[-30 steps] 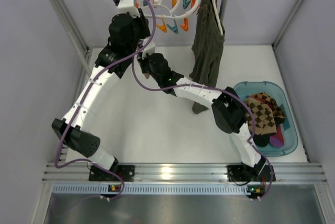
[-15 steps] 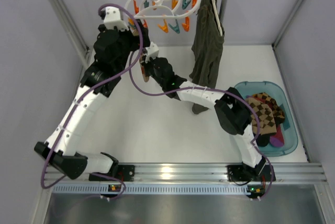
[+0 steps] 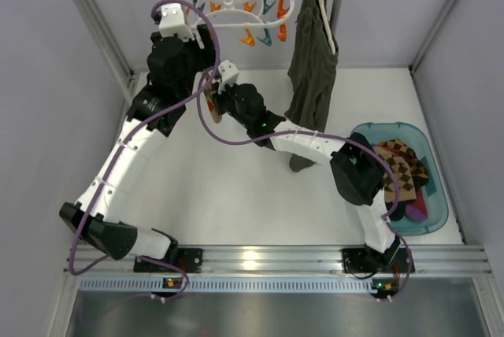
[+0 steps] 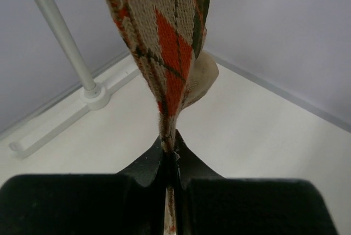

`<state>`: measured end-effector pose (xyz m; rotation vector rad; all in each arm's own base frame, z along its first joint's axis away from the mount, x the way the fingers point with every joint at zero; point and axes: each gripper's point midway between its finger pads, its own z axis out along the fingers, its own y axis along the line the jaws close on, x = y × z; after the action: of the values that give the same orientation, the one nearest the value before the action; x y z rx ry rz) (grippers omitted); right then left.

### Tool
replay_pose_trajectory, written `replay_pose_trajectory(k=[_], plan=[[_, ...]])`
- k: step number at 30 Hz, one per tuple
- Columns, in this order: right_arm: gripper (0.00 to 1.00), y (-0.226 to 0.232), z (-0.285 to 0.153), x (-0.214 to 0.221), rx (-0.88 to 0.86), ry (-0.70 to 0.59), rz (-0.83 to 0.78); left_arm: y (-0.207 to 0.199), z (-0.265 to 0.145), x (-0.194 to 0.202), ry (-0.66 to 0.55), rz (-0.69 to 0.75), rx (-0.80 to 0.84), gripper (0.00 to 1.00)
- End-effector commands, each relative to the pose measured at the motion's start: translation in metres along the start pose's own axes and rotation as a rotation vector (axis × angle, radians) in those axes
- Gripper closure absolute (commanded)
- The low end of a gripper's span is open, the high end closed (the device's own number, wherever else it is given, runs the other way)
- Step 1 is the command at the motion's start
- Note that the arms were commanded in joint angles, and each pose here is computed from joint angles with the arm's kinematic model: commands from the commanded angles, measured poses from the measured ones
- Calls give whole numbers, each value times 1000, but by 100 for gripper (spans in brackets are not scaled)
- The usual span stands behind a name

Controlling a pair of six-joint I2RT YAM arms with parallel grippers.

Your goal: Remove the socks clipped to the hanger

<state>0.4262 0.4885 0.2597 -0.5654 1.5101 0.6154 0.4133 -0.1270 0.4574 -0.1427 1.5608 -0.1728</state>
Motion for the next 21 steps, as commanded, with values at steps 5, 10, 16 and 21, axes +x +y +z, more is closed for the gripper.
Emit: replay_pose_trajectory(k=[5, 10, 16, 21], plan=[[100, 12, -16, -44, -54, -69, 24, 12, 6, -23, -44, 8, -56, 29], [100, 14, -17, -40, -60, -62, 20, 17, 9, -25, -50, 27, -93, 33], [100, 17, -18, -40, -66, -61, 16, 23, 18, -28, -55, 63, -117, 34], [100, 21, -19, -40, -71, -62, 1, 19, 25, -32, -59, 73, -106, 34]])
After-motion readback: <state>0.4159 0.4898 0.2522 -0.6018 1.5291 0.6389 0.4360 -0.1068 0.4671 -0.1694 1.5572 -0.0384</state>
